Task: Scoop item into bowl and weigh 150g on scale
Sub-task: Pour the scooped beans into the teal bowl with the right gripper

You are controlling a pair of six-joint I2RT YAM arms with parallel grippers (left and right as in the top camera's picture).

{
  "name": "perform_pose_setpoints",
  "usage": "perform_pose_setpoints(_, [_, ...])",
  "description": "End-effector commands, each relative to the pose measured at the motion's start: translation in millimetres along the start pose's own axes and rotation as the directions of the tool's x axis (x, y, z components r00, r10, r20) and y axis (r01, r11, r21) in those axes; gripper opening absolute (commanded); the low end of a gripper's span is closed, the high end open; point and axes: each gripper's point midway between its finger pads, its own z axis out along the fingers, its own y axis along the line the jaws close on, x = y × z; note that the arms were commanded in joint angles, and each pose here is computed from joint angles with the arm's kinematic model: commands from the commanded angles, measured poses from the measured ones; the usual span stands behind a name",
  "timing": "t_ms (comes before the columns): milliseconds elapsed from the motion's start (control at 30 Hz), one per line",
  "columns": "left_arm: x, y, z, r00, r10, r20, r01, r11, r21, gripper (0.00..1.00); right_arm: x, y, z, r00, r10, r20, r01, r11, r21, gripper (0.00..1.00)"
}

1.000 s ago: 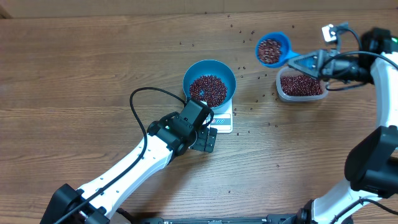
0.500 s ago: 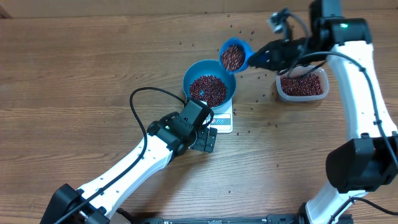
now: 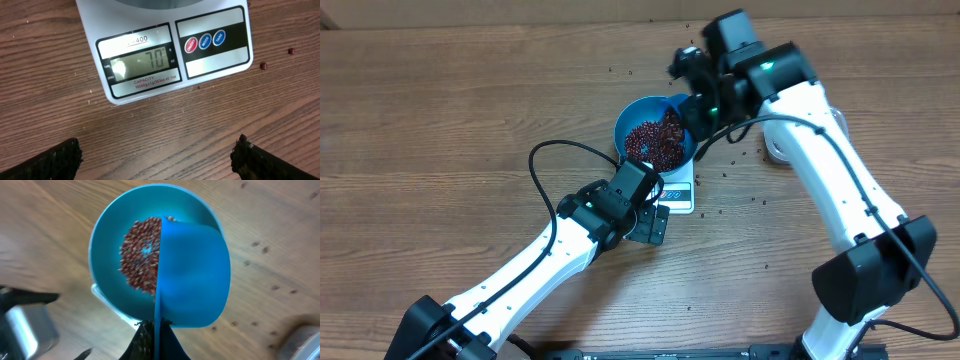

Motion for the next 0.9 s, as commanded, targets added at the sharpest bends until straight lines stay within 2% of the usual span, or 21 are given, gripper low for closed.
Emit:
perform_pose_setpoints(0, [1.0, 0.6, 0.9, 1.000, 0.021, 0.000, -0.021, 1.000, -0.003, 1.00, -14.4, -12.7, -15.8, 0.998, -0.062, 0.032, 0.054, 0.975, 0.215, 0.04])
perform_pose_setpoints(100, [1.1, 0.7, 0.9, 1.000, 0.021, -0.001, -0.021, 1.000, -0.003, 0.99, -20.6, -14.3, -18.6, 0.993, -0.112, 0.027, 0.097, 0.940, 0.326, 0.04])
perform_pose_setpoints(167, [1.2, 0.7, 0.8, 1.000, 0.021, -0.001, -0.021, 1.000, -0.004, 1.00, -22.3, -10.9, -19.0, 0.988, -0.153, 0.015, 0.138, 0.927, 0.349, 0.04])
perform_pose_setpoints(400, [1.1, 0.7, 0.8, 1.000, 0.021, -0.001, -0.021, 1.000, -0.003, 0.99, -24.4, 9.2, -15.9, 0.971, -0.239, -0.004, 0.227, 0.914, 0.336, 0.04])
perform_pose_setpoints(867, [1.7, 0.9, 0.8, 1.000, 0.021, -0.003, -0.021, 1.000, -0.004, 1.00, -24.4, 13.0, -15.3, 0.968, -0.250, -0.006, 0.238, 0.913, 0.332, 0.04])
